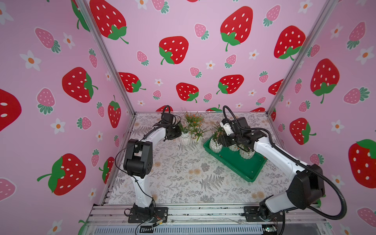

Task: Put the potted gypsophila into the storage box
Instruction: Pick up the baby's breath potted plant from the center of the board.

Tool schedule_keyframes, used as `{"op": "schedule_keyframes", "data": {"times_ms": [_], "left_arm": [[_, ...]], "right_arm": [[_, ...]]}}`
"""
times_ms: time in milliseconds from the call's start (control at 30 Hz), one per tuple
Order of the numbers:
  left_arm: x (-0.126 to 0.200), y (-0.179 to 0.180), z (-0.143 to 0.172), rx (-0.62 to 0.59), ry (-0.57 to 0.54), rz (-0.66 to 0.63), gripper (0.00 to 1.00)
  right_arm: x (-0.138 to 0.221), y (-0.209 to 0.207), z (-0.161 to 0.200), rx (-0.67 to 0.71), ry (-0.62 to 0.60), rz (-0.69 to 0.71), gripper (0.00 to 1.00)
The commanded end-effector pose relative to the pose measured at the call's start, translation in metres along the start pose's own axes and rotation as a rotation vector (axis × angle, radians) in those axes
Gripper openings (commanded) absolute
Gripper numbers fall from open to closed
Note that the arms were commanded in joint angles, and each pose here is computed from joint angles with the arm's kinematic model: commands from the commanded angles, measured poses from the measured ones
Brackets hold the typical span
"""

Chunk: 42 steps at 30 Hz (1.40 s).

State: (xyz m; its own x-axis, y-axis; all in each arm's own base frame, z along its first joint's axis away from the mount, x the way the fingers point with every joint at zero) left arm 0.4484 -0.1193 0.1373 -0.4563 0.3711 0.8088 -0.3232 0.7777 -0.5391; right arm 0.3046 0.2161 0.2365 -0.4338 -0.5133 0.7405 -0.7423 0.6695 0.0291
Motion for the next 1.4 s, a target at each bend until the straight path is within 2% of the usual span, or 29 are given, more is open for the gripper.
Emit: {"op": "schedule_keyframes", "data": {"times_ms": [0, 200, 300, 400, 700, 933, 1367], "left_arm": [[-0.003, 0.012, 0.019, -0.031, 0.096, -0.102, 0.11], [0.001, 0.009, 0.022, -0.078, 0.103, -0.148, 0.07], [0.002, 0.009, 0.022, -0.091, 0.104, -0.164, 0.0], [0.006, 0.007, 0.023, -0.094, 0.098, -0.152, 0.0], [0.025, -0.008, 0.029, -0.085, 0.106, -0.041, 0.0], [0.04, -0.012, 0.036, -0.086, 0.098, -0.009, 0.0], [0.074, -0.021, 0.061, -0.074, 0.114, 0.134, 0.0]], "right_arm": [[0.011, -0.001, -0.001, -0.001, -0.016, 0.016, 0.41], [0.015, 0.0, 0.005, -0.015, -0.014, 0.024, 0.4], [0.018, -0.001, 0.007, -0.018, -0.017, 0.034, 0.4], [0.021, -0.003, 0.009, -0.022, -0.018, 0.04, 0.4], [0.022, -0.014, 0.013, -0.073, -0.031, 0.048, 0.39], [0.021, -0.019, 0.012, -0.09, -0.042, 0.042, 0.38], [0.034, -0.022, 0.012, -0.113, -0.08, 0.059, 0.36]]}}
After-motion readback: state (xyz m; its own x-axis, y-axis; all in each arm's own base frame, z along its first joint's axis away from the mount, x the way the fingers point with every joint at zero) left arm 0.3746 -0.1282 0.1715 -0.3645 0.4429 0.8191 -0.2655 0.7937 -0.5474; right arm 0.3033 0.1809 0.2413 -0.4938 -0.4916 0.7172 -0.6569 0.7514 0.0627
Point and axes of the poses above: each gripper's point midway between its finger pads, its own x axis back along the fingers, its own y axis along the line the jaws close on, z = x × y, the point moved 6 cm from there along x, back along the fingers, and after that the axes turned 15 degrees about x, right-handed, at the moved point
